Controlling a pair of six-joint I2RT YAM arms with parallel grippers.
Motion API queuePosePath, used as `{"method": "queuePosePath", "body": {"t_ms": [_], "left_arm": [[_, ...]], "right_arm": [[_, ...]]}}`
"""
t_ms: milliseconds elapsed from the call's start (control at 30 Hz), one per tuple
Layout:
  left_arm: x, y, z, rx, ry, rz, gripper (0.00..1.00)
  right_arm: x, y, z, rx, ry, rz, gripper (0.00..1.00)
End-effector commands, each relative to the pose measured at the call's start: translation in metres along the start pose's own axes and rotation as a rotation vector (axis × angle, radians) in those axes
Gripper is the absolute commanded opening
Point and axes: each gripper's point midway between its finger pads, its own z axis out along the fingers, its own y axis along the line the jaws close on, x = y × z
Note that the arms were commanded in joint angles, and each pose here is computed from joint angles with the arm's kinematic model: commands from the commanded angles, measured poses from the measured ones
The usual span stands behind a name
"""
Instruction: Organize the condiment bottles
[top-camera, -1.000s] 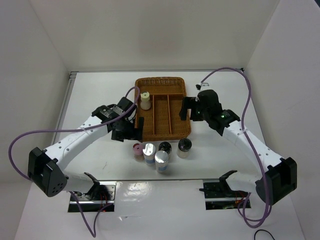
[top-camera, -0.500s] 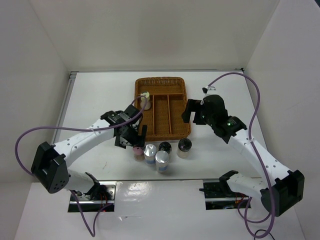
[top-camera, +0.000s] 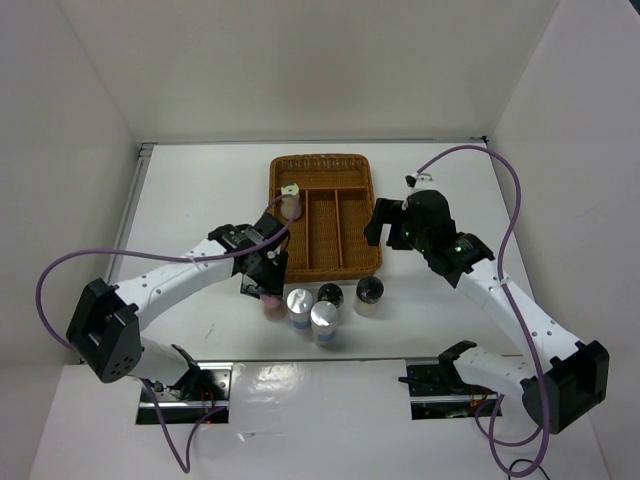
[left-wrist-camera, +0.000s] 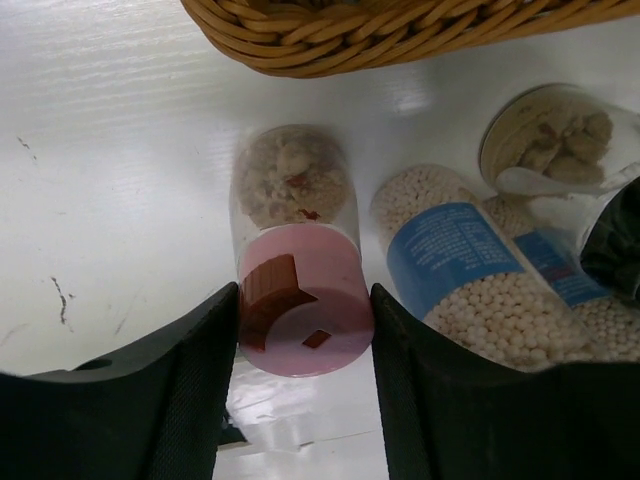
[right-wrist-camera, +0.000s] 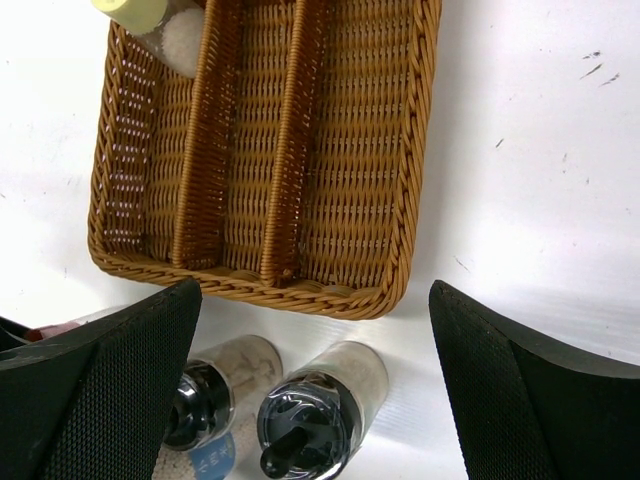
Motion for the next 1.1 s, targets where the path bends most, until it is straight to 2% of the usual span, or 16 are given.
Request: {"method": "queuePosePath", "body": {"t_ms": [0,133,333,367,433,500,633,767,1067], "left_arm": [[0.002,-0.004,0.003,0.007,0.004,-0.002,0.57],[0.009,0.000,-0.008,0.003,0.010,-0.025,0.45],[-0.005,0.010,-0.076,-0.039,-0.085,-0.051,0.42],[-0.020,0.005,-0.096,-0.026,-0.146,-0.055,0.42],[-0.029,0.006,-0.110,-0.050,-0.161,-0.034,0.42],[-0.052,-0.006,-0.132,-0.016,-0.229,-0.003,0.42],[-0.102,-0.013,-0.150,-0.016,-0.347,0.050,0.42],[-0.151,-0.012,-0.129,-0.072,-0.429,0.062,0.42],[-0.206,-0.013,-0.075,-0.018,-0.441,0.087,0.42]], "right_arm": [[-0.005,0.003,0.000,-0.003,-0.030,-0.005,0.99],[-0.006,0.003,0.002,-0.003,-0.030,-0.005,0.99],[0.001,0.003,0.011,-0.004,-0.007,-0.007,0.99],[-0.001,0.004,0.011,-0.008,-0.015,-0.007,0.99],[0.001,0.003,0.014,-0.003,-0.004,-0.008,0.99],[-0.005,0.006,0.014,-0.007,-0.014,-0.007,0.99],[-0.009,0.006,0.018,-0.001,-0.021,-0.017,0.99],[-0.020,0.012,0.014,-0.010,-0.049,-0.039,0.99],[-0.035,0.013,0.002,-0.008,-0.097,-0.052,0.99]]}}
